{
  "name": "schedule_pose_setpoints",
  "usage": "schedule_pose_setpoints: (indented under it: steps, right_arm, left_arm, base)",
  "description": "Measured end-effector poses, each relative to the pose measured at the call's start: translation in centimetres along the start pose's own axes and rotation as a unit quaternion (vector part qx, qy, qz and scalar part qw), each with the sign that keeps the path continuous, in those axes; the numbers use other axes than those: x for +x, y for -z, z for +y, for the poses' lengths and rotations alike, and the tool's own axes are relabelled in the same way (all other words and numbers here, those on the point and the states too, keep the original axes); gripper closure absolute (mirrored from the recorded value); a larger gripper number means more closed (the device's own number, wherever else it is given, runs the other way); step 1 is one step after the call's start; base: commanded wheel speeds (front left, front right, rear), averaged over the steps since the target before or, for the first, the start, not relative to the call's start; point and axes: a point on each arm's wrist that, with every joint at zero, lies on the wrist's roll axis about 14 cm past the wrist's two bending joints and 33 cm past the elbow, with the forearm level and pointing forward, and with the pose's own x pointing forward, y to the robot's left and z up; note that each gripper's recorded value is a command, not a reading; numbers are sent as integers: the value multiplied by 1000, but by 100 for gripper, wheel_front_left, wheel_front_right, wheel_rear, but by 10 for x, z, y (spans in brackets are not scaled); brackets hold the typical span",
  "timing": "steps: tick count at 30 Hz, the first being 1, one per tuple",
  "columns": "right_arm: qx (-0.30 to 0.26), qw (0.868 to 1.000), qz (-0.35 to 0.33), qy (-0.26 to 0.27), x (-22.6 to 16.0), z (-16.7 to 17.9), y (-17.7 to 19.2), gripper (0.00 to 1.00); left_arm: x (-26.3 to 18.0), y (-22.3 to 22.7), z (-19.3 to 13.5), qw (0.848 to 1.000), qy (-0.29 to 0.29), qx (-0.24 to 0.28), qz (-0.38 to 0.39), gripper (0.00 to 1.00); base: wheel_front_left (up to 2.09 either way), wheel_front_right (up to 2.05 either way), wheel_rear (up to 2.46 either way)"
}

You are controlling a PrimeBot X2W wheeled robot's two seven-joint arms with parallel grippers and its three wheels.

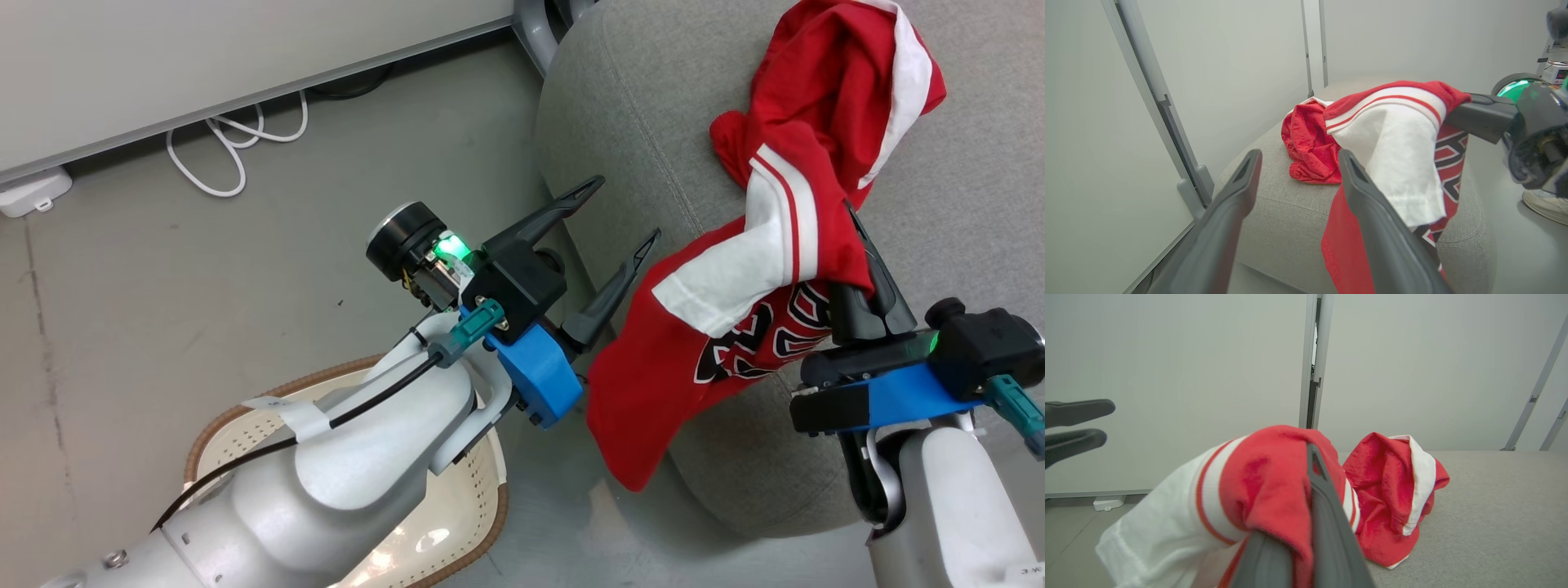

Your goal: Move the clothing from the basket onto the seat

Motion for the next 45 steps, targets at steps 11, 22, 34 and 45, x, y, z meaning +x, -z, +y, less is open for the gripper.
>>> schedule_pose_setpoints:
  steps: [11,22,34,45]
  right_arm:
    - [10,1000,-21,-2,13,3,-10,100]
    - [-8,994,-112,-12,88,5,-59,100]
    - [-81,968,-237,25,175,-32,-128,100]
    - [-187,951,-226,100,215,-122,-144,100]
  left_arm:
    - [-5,8,4,1000,-6,-8,5,0]
    - [-4,30,30,1000,-21,-21,9,0]
    - [-5,82,65,998,-39,-47,30,0]
    - [-4,123,79,996,-43,-67,44,0]
  base:
    - [0,0,0]
    - [0,0,0]
    - [0,0,0]
    - [0,0,0]
